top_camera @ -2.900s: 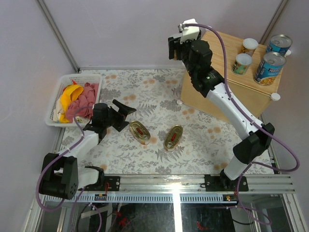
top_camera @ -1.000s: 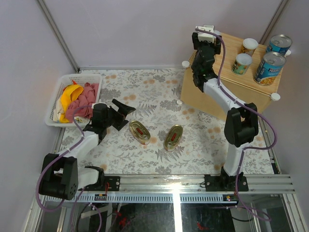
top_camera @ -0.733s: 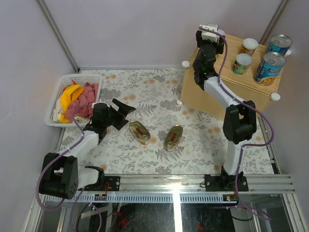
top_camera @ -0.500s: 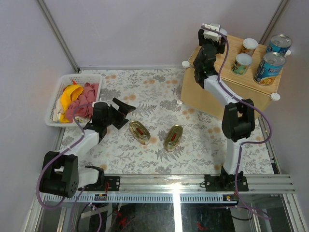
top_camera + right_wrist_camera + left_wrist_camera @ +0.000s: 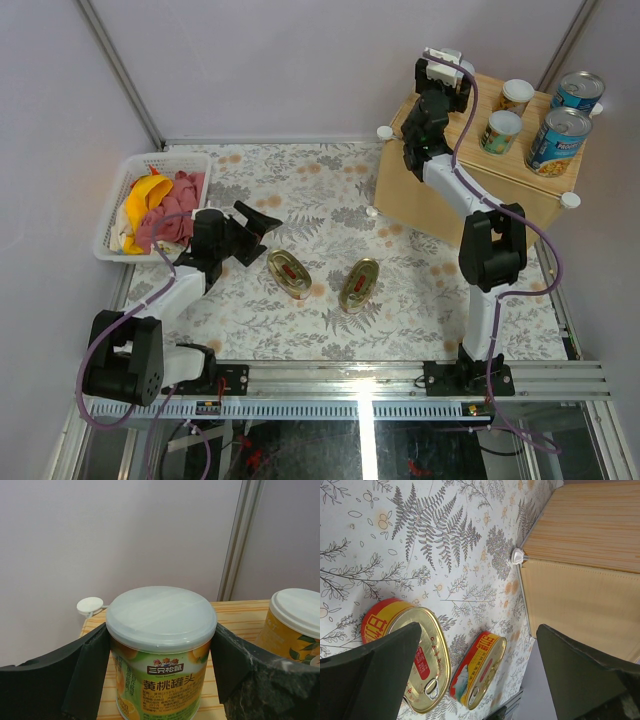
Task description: Place and organize the canned foods onto the counter
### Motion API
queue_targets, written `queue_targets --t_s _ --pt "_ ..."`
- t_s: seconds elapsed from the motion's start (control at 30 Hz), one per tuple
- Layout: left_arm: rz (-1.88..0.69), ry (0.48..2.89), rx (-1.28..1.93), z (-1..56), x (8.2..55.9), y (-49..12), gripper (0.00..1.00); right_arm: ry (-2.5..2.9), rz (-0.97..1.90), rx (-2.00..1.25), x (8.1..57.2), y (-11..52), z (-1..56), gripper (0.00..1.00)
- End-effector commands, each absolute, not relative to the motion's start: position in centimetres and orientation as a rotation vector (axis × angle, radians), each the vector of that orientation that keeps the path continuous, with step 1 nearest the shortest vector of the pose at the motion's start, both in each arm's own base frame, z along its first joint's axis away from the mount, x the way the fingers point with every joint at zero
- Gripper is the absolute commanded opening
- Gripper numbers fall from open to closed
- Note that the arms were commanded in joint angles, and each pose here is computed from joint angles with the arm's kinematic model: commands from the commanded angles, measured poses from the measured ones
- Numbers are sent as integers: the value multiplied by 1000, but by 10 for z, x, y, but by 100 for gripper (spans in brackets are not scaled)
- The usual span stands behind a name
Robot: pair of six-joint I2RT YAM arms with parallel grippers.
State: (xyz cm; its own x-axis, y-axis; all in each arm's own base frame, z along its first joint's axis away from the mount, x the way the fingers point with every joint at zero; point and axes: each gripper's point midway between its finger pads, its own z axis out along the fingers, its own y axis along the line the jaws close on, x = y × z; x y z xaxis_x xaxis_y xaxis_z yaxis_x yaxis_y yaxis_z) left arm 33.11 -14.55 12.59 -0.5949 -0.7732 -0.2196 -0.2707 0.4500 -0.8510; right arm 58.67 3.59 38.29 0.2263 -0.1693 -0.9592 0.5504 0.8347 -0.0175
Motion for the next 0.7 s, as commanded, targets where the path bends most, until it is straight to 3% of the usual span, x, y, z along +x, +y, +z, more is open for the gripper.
queue_targets --t_s 0.0,0.2,0.37,0.67 --pt "-1101 2066 -816 139 339 -147 100 1111 -407 466 568 28 434 71" --pt "-1108 2060 -826 139 338 -147 100 1132 -395 464 564 29 431 88" --pt "-1117 2054 -831 140 336 -147 100 1146 -385 462 561 31 430 95" --pt "-1127 2042 -828 145 334 -147 100 1160 -376 447 551 42 430 97"
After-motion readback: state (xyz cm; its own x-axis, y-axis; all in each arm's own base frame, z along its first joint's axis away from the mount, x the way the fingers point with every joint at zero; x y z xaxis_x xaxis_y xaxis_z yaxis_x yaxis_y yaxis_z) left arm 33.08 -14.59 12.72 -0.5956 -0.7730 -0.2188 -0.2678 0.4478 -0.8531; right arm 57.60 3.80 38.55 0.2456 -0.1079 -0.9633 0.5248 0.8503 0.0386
